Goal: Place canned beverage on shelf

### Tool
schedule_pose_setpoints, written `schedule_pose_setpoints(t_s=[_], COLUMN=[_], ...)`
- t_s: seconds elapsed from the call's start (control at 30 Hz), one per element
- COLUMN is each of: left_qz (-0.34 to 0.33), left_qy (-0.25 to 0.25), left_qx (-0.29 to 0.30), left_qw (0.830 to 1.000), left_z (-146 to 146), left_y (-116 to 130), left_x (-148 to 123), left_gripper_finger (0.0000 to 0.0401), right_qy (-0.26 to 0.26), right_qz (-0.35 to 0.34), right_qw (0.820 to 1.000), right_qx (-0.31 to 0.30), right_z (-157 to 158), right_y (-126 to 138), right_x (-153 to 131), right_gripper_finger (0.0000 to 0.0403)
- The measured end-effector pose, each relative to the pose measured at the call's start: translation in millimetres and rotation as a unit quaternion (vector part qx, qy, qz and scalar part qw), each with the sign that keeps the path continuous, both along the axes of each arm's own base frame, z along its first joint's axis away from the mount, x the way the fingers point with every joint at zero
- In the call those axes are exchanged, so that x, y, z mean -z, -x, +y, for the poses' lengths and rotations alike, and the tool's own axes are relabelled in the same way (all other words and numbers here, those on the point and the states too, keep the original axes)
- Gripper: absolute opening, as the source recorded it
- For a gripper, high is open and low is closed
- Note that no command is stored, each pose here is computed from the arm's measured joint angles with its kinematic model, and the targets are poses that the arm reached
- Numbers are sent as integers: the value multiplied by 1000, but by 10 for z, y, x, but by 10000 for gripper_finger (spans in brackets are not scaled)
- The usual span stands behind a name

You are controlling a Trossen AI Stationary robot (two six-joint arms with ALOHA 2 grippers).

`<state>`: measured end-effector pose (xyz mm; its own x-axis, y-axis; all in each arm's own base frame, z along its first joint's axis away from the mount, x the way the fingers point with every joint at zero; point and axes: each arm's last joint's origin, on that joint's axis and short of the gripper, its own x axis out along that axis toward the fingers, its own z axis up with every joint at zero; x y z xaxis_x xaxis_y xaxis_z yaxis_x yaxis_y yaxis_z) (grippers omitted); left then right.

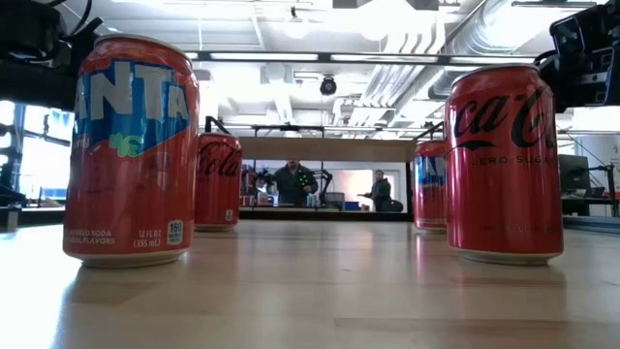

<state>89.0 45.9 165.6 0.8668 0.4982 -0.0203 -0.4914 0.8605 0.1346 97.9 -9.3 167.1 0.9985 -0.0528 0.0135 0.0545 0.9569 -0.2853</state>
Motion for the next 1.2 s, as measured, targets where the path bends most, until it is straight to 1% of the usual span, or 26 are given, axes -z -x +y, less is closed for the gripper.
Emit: schedule_pose_setpoints(t_s=[0.8,0.87,0.97,1.03,1.1,1.2], left_qz=[-2,-10,-50,-72,-91,-107], left_qy=[1,15,42,46,41,45], left_qx=[0,0,0,2,23,88], left_qw=[1000,1000,998,996,995,989], left_z=[0,0,0,0,-12,-51], left_y=[0,0,0,1,-2,-15], left_x=[-2,-3,-43,-76,-116,-155], left_gripper_finger=[5,5,5,5,5,5], right_qy=[0,0,0,0,0,0], right_qz=[0,0,0,0,0,0], right_qw=[1000,1000,1000,1000,1000,1000], right_qx=[0,0,0,0,0,0], right_z=[0,0,0,0,0,0], right_y=[0,0,0,0,0,0], right_x=[-1,0,1,0,-1,-1], right_gripper_finger=[0,0,0,0,0,0])
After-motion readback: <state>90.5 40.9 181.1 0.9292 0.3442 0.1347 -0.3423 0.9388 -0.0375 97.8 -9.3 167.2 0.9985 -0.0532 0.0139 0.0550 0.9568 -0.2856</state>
